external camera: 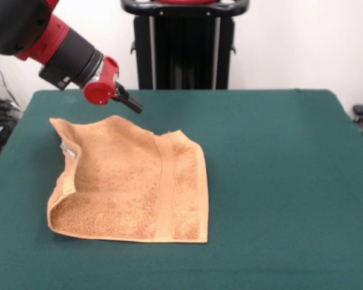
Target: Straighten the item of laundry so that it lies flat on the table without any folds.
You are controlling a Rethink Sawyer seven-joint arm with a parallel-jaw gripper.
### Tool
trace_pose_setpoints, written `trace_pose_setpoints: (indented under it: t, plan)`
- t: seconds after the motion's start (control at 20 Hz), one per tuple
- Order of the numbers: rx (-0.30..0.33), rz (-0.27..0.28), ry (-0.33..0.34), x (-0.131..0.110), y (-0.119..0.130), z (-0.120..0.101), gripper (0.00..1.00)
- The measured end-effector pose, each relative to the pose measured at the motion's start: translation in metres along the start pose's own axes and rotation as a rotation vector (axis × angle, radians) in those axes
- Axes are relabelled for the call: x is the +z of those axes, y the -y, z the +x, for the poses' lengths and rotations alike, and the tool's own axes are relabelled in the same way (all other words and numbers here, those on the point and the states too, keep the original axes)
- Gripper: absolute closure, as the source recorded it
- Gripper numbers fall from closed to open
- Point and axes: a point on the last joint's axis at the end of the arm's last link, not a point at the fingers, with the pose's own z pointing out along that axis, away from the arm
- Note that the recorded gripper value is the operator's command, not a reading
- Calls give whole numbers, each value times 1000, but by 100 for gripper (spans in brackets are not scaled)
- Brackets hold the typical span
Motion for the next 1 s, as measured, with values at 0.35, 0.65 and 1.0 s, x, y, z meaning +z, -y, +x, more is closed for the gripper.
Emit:
trace_pose_setpoints:
  t: [0.35,0.65,1.0]
  plan:
    - [2,10,36,12,1,4,100]
    - [5,4,54,23,0,6,100]
    - [9,37,65,36,4,9,100]
